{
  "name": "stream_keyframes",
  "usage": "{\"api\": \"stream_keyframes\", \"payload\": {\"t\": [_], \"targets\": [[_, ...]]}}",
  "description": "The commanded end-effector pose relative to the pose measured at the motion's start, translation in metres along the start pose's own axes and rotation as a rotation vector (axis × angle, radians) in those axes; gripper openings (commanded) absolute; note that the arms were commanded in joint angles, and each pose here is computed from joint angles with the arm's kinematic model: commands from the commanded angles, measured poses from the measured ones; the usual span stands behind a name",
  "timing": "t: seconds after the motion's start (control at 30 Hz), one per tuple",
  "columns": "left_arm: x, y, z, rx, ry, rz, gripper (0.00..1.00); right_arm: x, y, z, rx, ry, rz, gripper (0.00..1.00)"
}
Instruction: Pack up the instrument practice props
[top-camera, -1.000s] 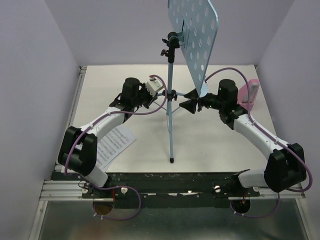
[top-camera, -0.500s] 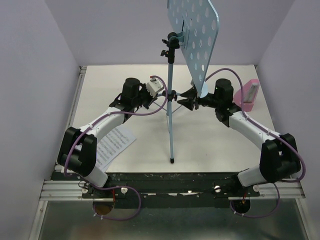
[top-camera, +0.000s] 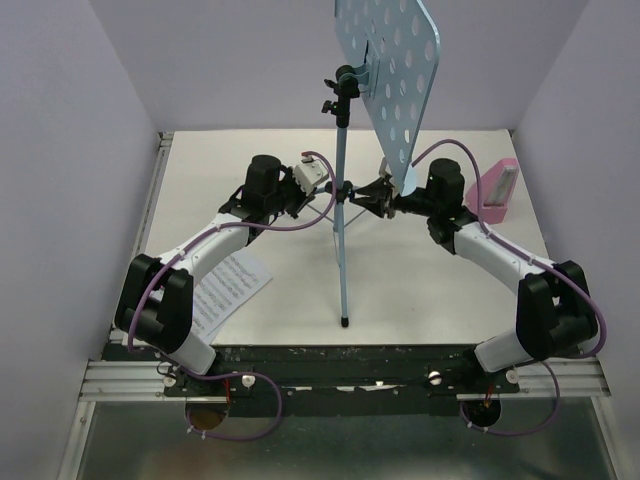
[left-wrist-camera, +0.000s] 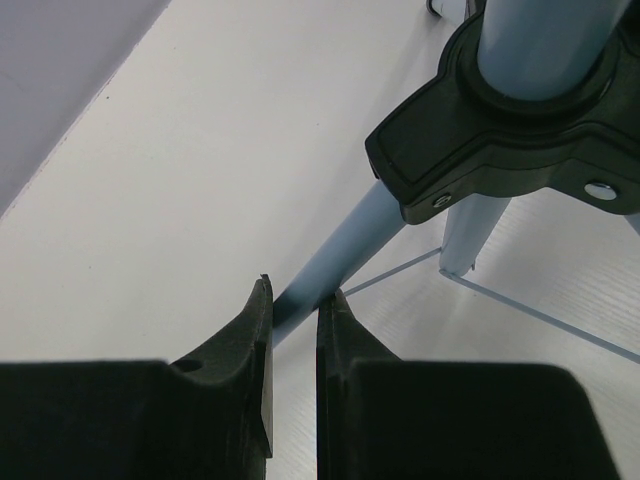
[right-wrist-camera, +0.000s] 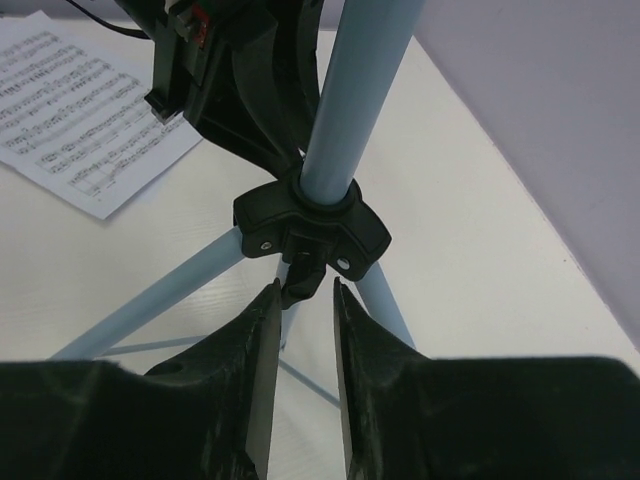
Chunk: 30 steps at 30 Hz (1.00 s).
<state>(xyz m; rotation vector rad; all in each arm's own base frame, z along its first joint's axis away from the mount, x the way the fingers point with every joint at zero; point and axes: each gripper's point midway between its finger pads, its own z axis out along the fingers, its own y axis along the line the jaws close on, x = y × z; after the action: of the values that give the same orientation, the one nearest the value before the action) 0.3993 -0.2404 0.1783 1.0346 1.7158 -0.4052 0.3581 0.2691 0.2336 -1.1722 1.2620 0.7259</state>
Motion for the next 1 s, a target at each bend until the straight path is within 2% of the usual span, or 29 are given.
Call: {"api": "stream_keyframes", "payload": {"t": [0.0, 0.1, 0.17, 0.43, 0.63, 0.87, 0.97], "targets": [[0.054, -0.050, -0.007, 0.139, 0.204, -0.233, 0.00, 0.004, 0.000, 0.005, 0.006, -0.019, -0.058, 0.33], [0.056, -0.052, -0.007, 0.145, 0.208, -0.237, 0.00, 0.003, -0.001, 0.007, 0.021, -0.026, -0.092, 0.27], [0.054, -0.053, -0.006, 0.150, 0.205, -0.237, 0.00, 0.003, 0.000, 0.009, 0.023, -0.031, -0.115, 0.26], [0.051, -0.055, -0.005, 0.159, 0.200, -0.224, 0.00, -0.002, 0.000, 0.016, 0.016, -0.043, -0.137, 0.34], [0.052, -0.057, -0.006, 0.165, 0.202, -0.224, 0.00, 0.000, 0.004, 0.017, 0.002, -0.032, -0.156, 0.35], [0.052, -0.062, -0.007, 0.189, 0.197, -0.225, 0.00, 0.003, 0.013, 0.024, -0.016, -0.020, -0.333, 0.31], [0.050, -0.064, -0.006, 0.201, 0.192, -0.224, 0.00, 0.004, 0.017, 0.028, -0.028, -0.018, -0.424, 0.26]]}}
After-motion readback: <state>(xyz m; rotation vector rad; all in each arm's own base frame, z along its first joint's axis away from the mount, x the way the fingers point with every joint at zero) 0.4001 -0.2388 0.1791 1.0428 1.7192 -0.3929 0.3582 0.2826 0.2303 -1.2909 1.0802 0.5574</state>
